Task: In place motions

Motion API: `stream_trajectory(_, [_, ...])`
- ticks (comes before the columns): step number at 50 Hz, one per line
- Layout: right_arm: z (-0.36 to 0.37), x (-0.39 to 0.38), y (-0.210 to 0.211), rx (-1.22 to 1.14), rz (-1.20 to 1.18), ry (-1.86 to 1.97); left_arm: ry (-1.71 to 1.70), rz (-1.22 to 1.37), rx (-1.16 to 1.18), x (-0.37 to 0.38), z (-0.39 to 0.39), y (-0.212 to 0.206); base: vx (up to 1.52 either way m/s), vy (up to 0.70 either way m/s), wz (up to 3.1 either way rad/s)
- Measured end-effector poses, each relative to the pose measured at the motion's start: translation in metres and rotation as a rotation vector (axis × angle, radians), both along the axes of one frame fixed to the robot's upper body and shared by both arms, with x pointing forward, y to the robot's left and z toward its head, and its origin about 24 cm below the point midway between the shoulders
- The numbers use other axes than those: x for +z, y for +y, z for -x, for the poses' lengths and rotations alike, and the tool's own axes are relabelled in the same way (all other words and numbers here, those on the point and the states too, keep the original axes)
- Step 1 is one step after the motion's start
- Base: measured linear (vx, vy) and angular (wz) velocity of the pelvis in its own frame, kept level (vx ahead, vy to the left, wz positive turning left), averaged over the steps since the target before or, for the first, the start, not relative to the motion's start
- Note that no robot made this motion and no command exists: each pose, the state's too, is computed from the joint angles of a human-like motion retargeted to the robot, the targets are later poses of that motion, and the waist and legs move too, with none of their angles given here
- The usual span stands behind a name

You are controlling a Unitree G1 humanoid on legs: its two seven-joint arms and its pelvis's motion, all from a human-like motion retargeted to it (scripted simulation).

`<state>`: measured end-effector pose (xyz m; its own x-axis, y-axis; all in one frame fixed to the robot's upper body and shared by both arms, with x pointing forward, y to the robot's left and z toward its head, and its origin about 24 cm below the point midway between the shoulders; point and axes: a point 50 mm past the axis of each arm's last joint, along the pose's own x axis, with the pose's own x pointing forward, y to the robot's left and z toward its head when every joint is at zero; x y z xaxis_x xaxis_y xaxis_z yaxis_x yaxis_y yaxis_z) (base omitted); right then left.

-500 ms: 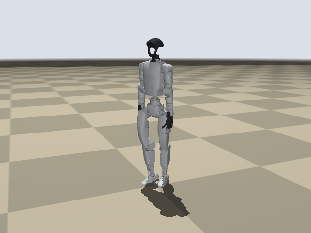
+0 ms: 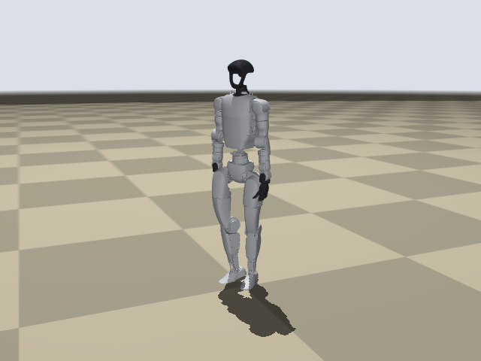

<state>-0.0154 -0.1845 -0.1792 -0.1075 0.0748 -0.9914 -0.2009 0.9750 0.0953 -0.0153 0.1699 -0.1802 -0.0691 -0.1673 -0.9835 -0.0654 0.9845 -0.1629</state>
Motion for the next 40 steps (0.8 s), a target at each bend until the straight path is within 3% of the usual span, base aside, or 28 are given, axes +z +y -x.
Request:
stream_trajectory(14, [-0.013, -0.001, 0.002, -0.034, 0.0, -0.06, -0.031, -0.03, -0.022, 0.001, -0.011, 0.012, 0.09, -0.06, 0.59])
stream_trajectory(25, [-0.013, 0.0, -0.004, 0.152, -0.019, -0.016, -0.052, -0.087, 0.031, 0.001, -0.019, 0.018, 0.05, -0.05, 1.63])
stream_trajectory(40, [0.007, 0.003, -0.016, 0.083, 0.049, 0.049, 0.031, -0.151, 0.051, 0.0, 0.004, 0.007, 0.06, -0.06, 2.01])
